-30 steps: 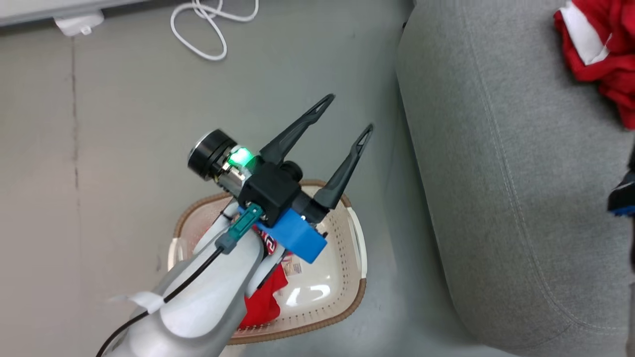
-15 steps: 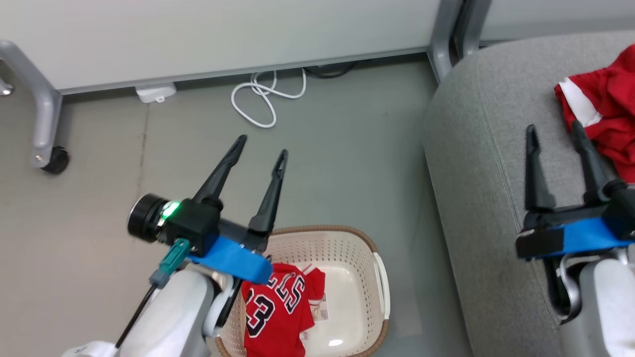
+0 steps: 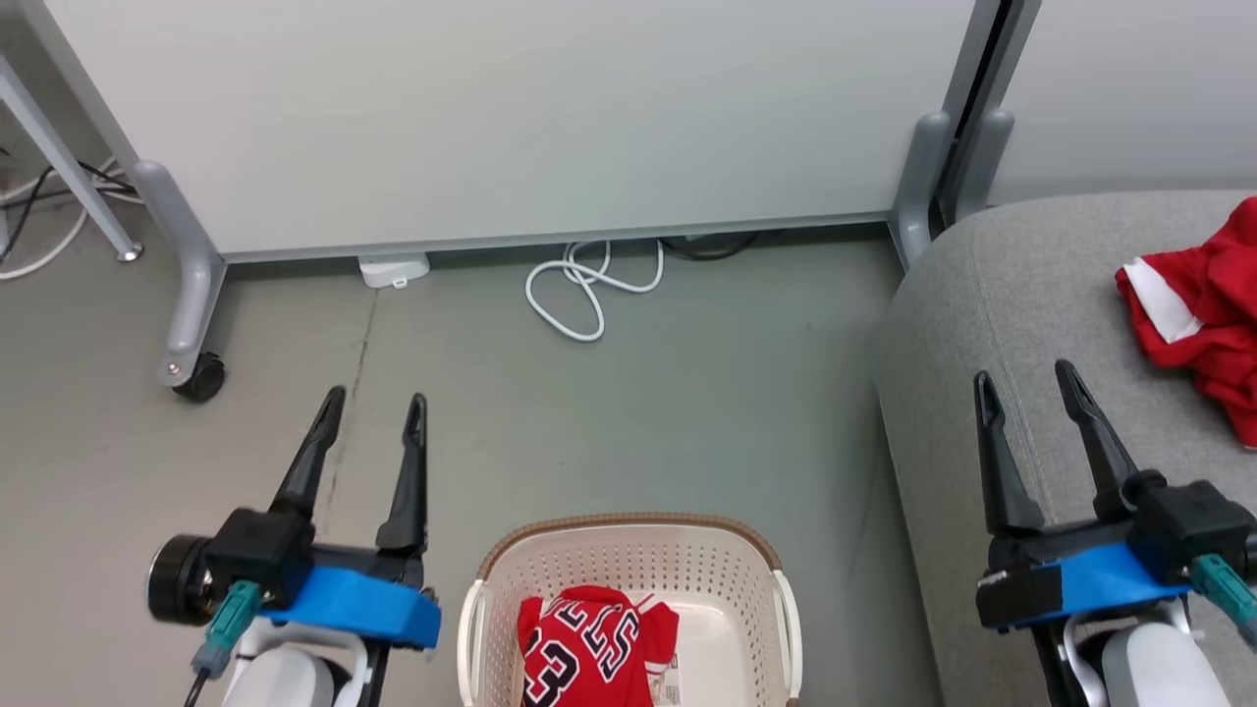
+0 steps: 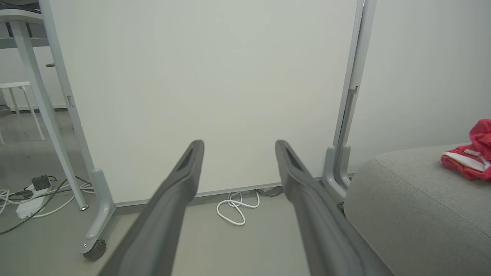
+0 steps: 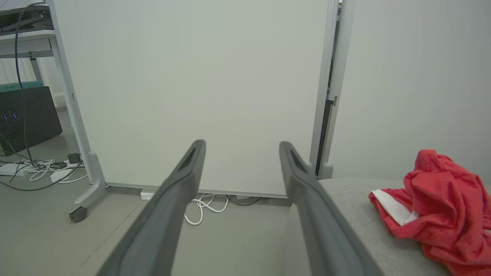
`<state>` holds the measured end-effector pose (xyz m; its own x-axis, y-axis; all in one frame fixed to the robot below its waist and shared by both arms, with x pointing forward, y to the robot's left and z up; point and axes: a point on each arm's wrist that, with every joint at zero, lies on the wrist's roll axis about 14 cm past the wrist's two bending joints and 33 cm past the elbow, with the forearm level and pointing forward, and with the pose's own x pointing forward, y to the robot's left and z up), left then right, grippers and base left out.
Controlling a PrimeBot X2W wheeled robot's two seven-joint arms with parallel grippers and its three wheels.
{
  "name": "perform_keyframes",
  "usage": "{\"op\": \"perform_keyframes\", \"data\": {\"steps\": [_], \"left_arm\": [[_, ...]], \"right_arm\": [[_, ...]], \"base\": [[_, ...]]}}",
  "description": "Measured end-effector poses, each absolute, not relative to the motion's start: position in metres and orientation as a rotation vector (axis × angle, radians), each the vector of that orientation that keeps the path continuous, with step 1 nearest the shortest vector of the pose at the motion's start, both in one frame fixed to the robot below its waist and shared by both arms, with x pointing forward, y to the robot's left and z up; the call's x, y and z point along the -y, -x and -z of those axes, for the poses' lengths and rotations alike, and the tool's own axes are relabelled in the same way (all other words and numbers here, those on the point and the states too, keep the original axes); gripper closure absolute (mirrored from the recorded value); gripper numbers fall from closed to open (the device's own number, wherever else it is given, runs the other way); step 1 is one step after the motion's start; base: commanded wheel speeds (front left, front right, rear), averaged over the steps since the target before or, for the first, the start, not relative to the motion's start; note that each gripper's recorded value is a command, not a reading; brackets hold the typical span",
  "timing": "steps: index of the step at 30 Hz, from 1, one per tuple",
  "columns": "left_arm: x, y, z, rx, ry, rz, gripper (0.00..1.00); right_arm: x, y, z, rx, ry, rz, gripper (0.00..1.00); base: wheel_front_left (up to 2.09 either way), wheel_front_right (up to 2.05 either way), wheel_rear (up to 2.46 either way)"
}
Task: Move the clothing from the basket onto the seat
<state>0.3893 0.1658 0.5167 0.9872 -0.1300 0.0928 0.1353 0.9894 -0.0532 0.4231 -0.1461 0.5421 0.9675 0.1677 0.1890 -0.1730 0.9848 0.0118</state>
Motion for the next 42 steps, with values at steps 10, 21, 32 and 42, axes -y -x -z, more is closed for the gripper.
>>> {"op": "perform_keyframes", "data": {"steps": [10, 21, 32, 42], "left_arm": [[-0.192, -0.357, -0.511, 0.086, 0.066, 0.039, 0.00], [-0.200, -0.346, -0.511, 0.092, 0.065, 0.012, 0.00], [-0.200, -0.347, -0.513, 0.099, 0.064, 0.008, 0.00], [-0.198, -0.348, -0.509, 0.087, 0.051, 0.023, 0.00]], "right_arm": [[0.154, -0.394, -0.538, 0.177, -0.040, -0.145, 0.00], [0.156, -0.381, -0.530, 0.155, -0.080, -0.137, 0.00], [0.157, -0.381, -0.527, 0.145, -0.080, -0.134, 0.00], [0.157, -0.382, -0.524, 0.137, -0.082, -0.134, 0.00]], "base": [[0.00, 0.00, 0.00], [0.00, 0.00, 0.00], [0.00, 0.00, 0.00], [0.00, 0.00, 0.00]]}}
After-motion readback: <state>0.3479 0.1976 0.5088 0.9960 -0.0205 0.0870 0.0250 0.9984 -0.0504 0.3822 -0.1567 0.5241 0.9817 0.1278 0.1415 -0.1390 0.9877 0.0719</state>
